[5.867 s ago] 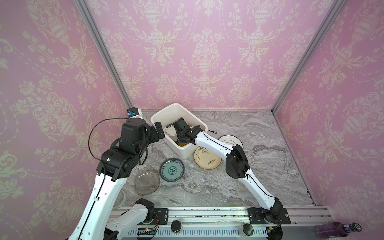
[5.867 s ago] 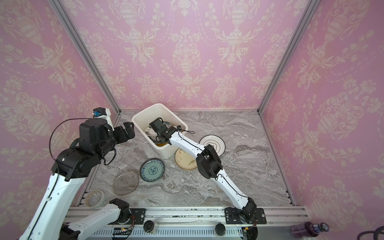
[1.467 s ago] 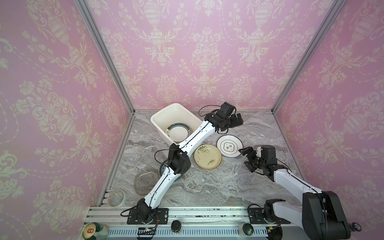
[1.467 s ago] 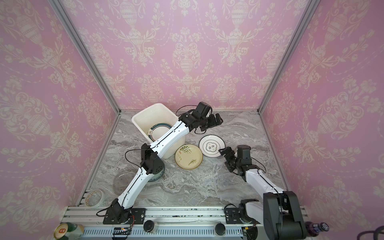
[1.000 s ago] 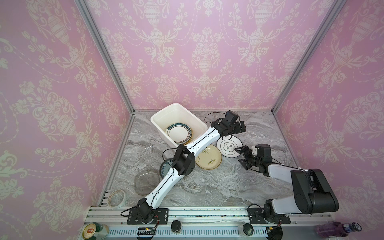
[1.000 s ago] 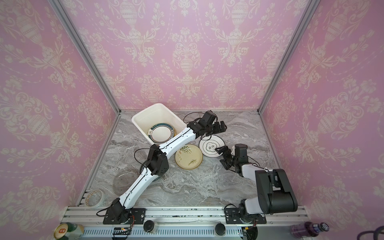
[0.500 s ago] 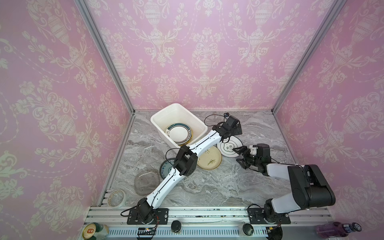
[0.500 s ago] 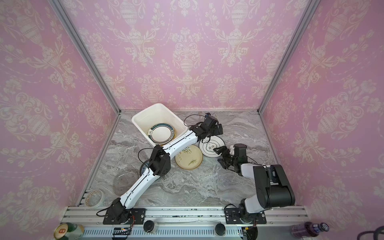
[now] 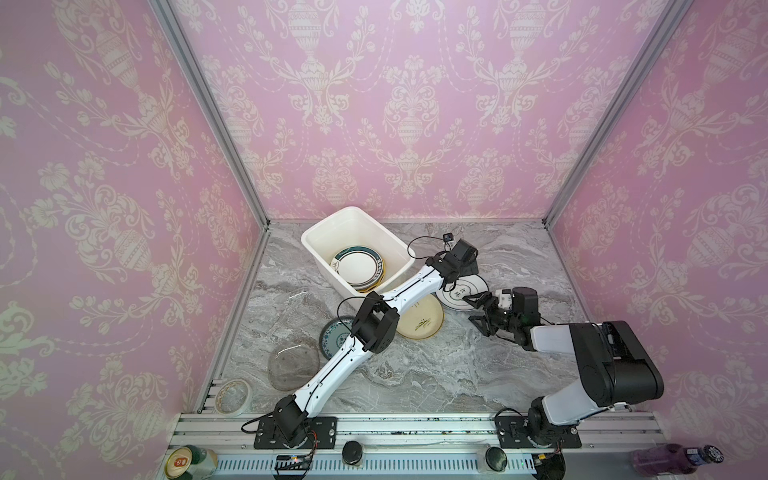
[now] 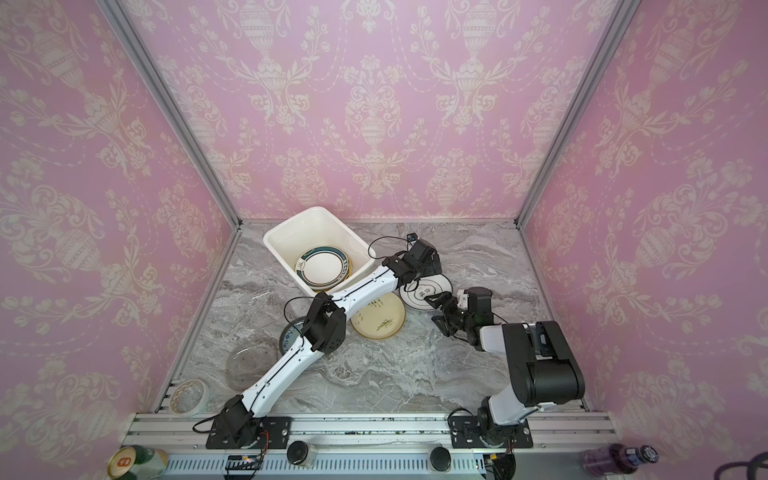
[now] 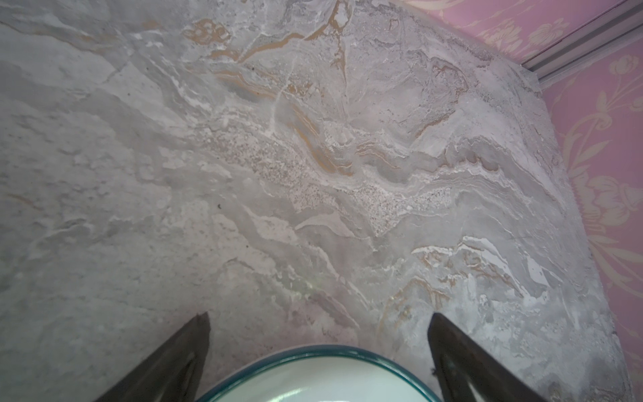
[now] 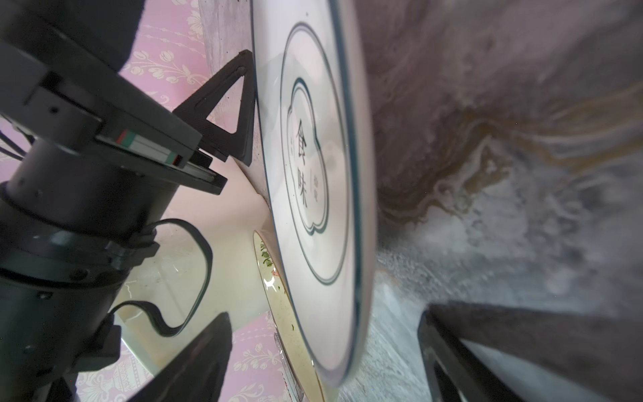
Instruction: Place the plates into the plastic bin on the countertop
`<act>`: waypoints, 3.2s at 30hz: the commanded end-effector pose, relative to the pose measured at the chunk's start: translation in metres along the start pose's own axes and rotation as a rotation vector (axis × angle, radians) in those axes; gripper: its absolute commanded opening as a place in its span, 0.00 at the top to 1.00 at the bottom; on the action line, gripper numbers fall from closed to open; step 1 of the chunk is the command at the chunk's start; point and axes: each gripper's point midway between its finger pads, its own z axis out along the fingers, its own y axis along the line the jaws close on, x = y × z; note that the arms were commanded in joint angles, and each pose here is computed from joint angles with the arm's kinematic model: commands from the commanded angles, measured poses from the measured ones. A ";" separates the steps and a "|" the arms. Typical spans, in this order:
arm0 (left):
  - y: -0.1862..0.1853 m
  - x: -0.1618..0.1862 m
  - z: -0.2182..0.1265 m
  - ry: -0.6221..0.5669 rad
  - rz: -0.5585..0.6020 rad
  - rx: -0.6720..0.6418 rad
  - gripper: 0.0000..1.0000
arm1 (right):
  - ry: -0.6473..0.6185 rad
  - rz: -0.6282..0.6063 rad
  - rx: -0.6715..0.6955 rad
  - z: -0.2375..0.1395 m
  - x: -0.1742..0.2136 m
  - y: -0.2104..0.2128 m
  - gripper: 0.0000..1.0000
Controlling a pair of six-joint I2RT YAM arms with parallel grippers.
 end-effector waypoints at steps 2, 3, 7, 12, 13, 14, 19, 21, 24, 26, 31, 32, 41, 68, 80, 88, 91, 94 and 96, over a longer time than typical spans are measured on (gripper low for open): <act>0.017 0.017 0.007 0.046 -0.010 -0.061 0.01 | -0.005 0.004 -0.026 0.002 -0.003 0.001 0.17; 0.018 0.019 0.008 0.051 -0.008 -0.067 0.01 | -0.011 0.003 -0.032 0.003 -0.004 0.001 0.19; 0.022 0.023 0.006 0.067 0.004 -0.085 0.01 | -0.042 0.013 -0.061 0.008 -0.013 0.005 0.28; 0.025 0.025 0.006 0.076 0.006 -0.096 0.01 | -0.077 0.026 -0.090 0.015 -0.024 0.004 0.37; 0.025 0.026 0.006 0.079 0.006 -0.094 0.01 | -0.082 0.029 -0.094 0.017 -0.025 0.003 0.38; 0.025 0.026 0.006 0.080 0.006 -0.094 0.01 | -0.086 0.033 -0.099 0.018 -0.027 0.002 0.40; 0.026 0.032 0.006 0.102 0.003 -0.098 0.01 | -0.108 0.042 -0.139 0.024 -0.034 0.001 0.48; 0.026 0.035 0.005 0.109 0.006 -0.099 0.01 | -0.116 0.049 -0.153 0.027 -0.036 0.000 0.51; 0.027 0.040 0.004 0.118 0.009 -0.105 0.01 | -0.126 0.062 -0.160 0.030 -0.038 -0.007 0.57; 0.028 0.041 0.002 0.123 0.011 -0.109 0.01 | -0.133 0.063 -0.159 0.031 -0.039 -0.010 0.60; 0.030 0.042 0.000 0.127 0.012 -0.122 0.01 | -0.145 0.070 -0.140 0.033 -0.039 -0.021 0.64; 0.029 0.041 -0.001 0.128 0.010 -0.121 0.01 | -0.148 0.070 -0.139 0.033 -0.040 -0.021 0.67; 0.029 0.041 -0.006 0.132 0.008 -0.131 0.01 | -0.163 0.064 -0.129 0.033 -0.043 -0.021 0.85; -0.093 -0.059 -0.130 -0.045 0.067 0.239 0.01 | -0.169 -0.221 0.199 -0.081 0.001 0.040 1.00; -0.124 -0.127 -0.259 -0.203 0.237 0.348 0.01 | -0.172 -0.297 0.108 -0.159 0.059 0.077 1.00; -0.082 -0.167 -0.345 -0.261 0.244 0.250 0.01 | -0.116 -0.397 0.028 -0.196 0.090 0.124 1.00; -0.048 -0.168 -0.363 -0.215 0.177 0.163 0.01 | -0.110 -0.419 0.004 -0.205 0.096 0.137 1.00; -0.011 -0.161 -0.384 -0.169 0.138 0.051 0.01 | -0.104 -0.419 -0.023 -0.209 0.101 0.146 1.00; 0.011 -0.155 -0.399 -0.149 0.138 -0.027 0.01 | -0.098 -0.409 -0.046 -0.210 0.103 0.152 1.00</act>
